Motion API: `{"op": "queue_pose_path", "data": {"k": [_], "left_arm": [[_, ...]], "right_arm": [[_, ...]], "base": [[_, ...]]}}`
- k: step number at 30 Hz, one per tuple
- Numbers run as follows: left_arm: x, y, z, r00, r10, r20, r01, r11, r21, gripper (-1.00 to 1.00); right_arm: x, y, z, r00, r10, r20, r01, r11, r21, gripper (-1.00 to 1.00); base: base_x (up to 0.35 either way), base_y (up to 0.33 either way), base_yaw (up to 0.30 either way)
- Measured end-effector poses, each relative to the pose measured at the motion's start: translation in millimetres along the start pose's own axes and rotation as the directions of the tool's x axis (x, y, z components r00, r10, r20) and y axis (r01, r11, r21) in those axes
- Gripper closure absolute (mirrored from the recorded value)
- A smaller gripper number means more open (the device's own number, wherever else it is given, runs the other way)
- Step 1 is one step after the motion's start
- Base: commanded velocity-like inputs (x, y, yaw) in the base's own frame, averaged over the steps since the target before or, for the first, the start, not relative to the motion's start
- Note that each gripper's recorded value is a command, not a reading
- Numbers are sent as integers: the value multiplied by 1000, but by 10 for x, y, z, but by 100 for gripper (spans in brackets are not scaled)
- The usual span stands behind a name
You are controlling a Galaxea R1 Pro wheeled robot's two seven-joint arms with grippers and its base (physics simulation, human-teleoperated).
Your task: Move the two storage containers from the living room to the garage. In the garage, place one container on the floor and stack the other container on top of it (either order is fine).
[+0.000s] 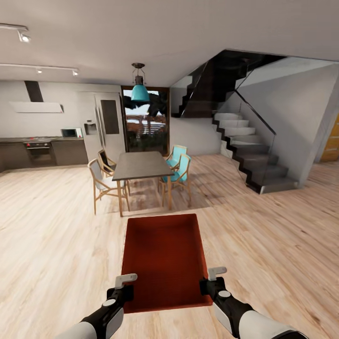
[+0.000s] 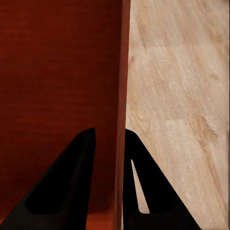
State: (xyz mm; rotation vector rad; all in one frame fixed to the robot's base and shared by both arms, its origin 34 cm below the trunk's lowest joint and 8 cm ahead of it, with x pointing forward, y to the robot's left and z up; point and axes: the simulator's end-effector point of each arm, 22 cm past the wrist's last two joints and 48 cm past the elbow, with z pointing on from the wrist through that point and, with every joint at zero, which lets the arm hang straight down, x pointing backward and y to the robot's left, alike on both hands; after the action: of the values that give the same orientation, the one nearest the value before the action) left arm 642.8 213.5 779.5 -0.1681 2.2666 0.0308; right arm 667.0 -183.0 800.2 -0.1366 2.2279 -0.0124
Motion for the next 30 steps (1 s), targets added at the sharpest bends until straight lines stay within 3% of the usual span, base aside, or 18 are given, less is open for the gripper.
{"op": "queue_pose_path", "data": {"k": [10,30], "left_arm": [[-2,-3,0,1000,4,1,-4,1000,1,100],[10,14,1,999,-40,-5,40,999,-3,100]], "right_arm": [[12,-4,-2,1000,3,0,-3,1000,1,100],[-131,12,17,999,-39,-1,39,999,-4,100]], "base": [[0,0,-281],[0,0,-281]]}}
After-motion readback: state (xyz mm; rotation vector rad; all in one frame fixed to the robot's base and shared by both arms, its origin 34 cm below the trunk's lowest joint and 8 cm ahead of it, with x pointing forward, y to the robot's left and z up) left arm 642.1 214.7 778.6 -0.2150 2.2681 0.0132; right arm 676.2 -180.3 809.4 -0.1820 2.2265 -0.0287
